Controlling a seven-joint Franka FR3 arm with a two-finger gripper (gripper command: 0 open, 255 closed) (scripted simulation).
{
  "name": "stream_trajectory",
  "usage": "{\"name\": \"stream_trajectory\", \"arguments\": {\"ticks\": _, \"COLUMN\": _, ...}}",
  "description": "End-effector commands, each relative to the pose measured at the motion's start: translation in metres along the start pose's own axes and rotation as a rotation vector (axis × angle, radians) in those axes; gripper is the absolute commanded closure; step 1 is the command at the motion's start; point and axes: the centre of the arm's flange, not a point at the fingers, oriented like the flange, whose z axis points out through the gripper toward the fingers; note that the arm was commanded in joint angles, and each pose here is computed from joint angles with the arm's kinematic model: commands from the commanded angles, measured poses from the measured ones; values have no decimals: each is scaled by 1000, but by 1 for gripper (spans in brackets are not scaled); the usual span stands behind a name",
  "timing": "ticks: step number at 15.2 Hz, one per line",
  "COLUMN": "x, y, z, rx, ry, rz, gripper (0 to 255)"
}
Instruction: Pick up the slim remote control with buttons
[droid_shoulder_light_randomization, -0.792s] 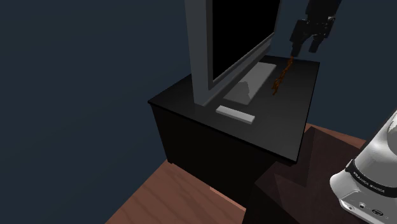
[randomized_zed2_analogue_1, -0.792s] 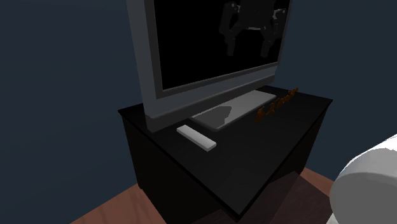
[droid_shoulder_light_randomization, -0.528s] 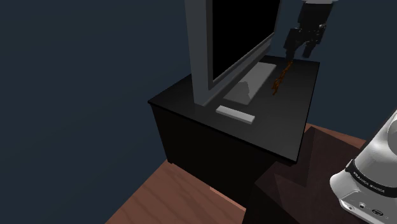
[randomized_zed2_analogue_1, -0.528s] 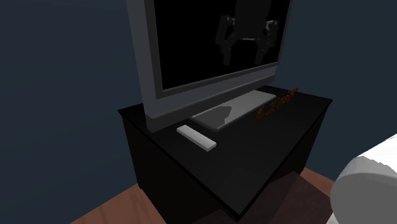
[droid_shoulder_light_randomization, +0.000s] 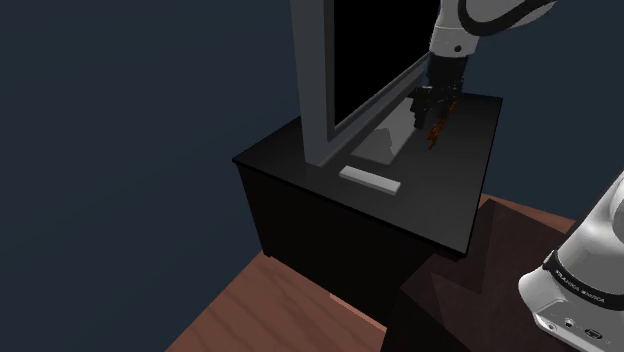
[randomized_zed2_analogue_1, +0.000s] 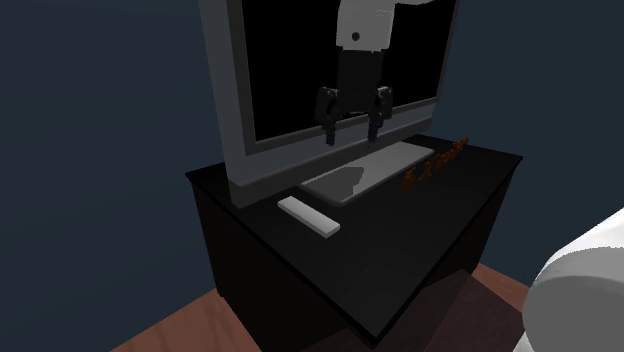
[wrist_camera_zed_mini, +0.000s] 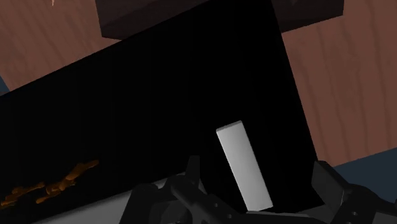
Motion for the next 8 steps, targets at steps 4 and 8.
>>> {"name": "stream_trajectory", "arguments": {"ticks": 4, "x": 38, "y": -7, "z": 55, "rx": -12, "ry": -3, "rz": -52, "gripper": 0}}
{"name": "stream_trajectory", "arguments": {"ticks": 8, "x": 66, "y": -15, "z": 99, "rx": -21, "ry": -8, "rz": -94, "gripper": 0}}
